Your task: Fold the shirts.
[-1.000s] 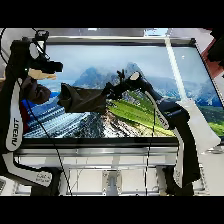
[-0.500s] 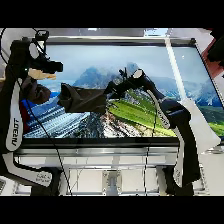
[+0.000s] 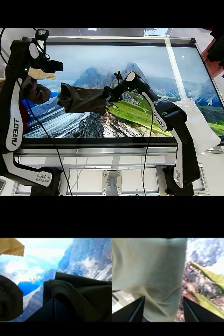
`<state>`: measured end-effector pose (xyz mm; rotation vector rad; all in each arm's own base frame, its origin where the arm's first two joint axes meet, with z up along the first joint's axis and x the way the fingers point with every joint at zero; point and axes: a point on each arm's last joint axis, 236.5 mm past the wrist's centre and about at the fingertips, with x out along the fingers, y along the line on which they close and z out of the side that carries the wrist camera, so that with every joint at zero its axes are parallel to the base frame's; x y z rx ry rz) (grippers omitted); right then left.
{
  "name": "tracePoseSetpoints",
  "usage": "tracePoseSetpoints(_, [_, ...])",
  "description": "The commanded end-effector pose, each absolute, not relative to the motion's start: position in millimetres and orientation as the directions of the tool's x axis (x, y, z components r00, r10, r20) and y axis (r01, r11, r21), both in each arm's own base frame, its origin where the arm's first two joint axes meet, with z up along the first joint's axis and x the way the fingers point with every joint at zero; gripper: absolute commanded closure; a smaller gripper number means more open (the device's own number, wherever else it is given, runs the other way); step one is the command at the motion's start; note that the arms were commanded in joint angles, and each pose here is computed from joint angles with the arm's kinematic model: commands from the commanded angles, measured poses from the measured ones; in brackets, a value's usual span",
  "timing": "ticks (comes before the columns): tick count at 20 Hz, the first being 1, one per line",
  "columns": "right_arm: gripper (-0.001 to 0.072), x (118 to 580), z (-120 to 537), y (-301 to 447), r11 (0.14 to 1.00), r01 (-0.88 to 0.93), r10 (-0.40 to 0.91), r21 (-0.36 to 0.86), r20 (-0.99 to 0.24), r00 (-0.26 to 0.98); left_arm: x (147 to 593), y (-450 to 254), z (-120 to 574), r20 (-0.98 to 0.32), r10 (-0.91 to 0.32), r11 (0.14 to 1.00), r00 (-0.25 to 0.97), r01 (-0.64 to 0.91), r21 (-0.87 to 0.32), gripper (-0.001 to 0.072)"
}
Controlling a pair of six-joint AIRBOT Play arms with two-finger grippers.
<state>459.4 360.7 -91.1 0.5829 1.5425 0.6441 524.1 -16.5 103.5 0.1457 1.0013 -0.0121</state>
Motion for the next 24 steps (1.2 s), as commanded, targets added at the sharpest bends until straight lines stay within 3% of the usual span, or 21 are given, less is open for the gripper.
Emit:
tracePoseSetpoints(1, [0.0155, 452, -91, 375, 0.694, 0.003, 0.717, 0.72, -0.692, -0.083, 526, -16, 105, -0.834, 0.056, 0.99, 0.548, 0.077, 0.117, 0.0694])
tracePoseSetpoints(5, [0.0177, 448, -96, 387, 0.672, 0.049, 0.739, 0.739, -0.666, -0.095, 526, -16, 105, -0.835, 0.056, 0.989, 0.548, 0.084, 0.122, 0.0694])
tracePoseSetpoints(6, [0.0242, 450, -95, 388, 0.667, 0.053, 0.745, 0.744, -0.662, -0.086, 526, -16, 105, -0.834, 0.056, 0.988, 0.548, 0.09, 0.126, 0.0694])
tracePoseSetpoints(8, [0.0638, 459, -86, 393, 0.625, 0.074, 0.781, 0.777, -0.623, -0.055, 526, -16, 105, -0.834, 0.056, 0.987, 0.548, 0.098, 0.131, 0.0694])
tracePoseSetpoints(9, [0.0684, 466, -81, 394, 0.603, 0.08, 0.797, 0.793, -0.603, -0.033, 526, -16, 105, -0.834, 0.056, 0.987, 0.548, 0.098, 0.131, 0.0694])
tracePoseSetpoints(12, [0.0685, 483, -69, 382, 0.583, 0.028, 0.812, 0.812, -0.583, 0.018, 526, -16, 105, -0.835, 0.057, 0.986, 0.548, 0.098, 0.132, 0.0694])
tracePoseSetpoints(15, [0.0686, 511, -49, 330, 0.655, -0.027, 0.753, 0.755, -0.649, 0.106, 526, -15, 105, -0.834, 0.064, 0.986, 0.548, 0.097, 0.139, 0.0694])
tracePoseSetpoints(20, [0.0686, 528, 10, 148, 0.882, 0.039, 0.449, 0.47, -0.861, 0.238, 524, -15, 104, -0.838, 0.063, 0.986, 0.542, 0.097, 0.136, 0.0694])
tracePoseSetpoints(24, [0.0686, 493, 82, -2, 0.927, 0.213, 0.236, 0.308, -0.922, 0.306, 522, -18, 102, -0.846, 0.048, 0.988, 0.531, 0.097, 0.117, 0.0694])
